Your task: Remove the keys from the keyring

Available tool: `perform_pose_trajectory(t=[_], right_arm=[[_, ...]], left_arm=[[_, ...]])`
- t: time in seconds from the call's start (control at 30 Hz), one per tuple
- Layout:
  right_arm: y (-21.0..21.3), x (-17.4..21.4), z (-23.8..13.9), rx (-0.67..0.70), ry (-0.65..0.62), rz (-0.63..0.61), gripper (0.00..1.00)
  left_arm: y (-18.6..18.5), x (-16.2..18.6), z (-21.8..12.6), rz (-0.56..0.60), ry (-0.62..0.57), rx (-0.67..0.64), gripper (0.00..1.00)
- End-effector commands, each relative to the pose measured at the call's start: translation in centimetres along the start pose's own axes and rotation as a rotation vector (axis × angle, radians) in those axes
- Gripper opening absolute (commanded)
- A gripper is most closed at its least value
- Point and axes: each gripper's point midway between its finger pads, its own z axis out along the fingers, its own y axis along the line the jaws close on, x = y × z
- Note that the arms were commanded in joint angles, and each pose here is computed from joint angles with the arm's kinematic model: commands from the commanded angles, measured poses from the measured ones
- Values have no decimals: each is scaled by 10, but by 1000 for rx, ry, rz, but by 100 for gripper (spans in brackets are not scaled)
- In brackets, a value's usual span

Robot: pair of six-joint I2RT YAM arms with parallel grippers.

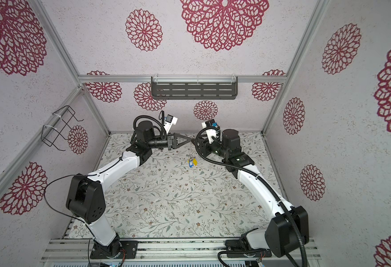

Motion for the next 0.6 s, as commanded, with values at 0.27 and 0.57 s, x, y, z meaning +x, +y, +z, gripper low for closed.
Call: perform_pose_trajectory(t=[0.27, 0.57], right_arm=[[15, 4, -2, -15, 17, -91, 45], [14, 6, -8, 13, 7, -108, 44]], left_arm=[[-43, -24, 2, 122, -22, 69, 0], [-38, -23, 3, 121, -6, 56, 0]])
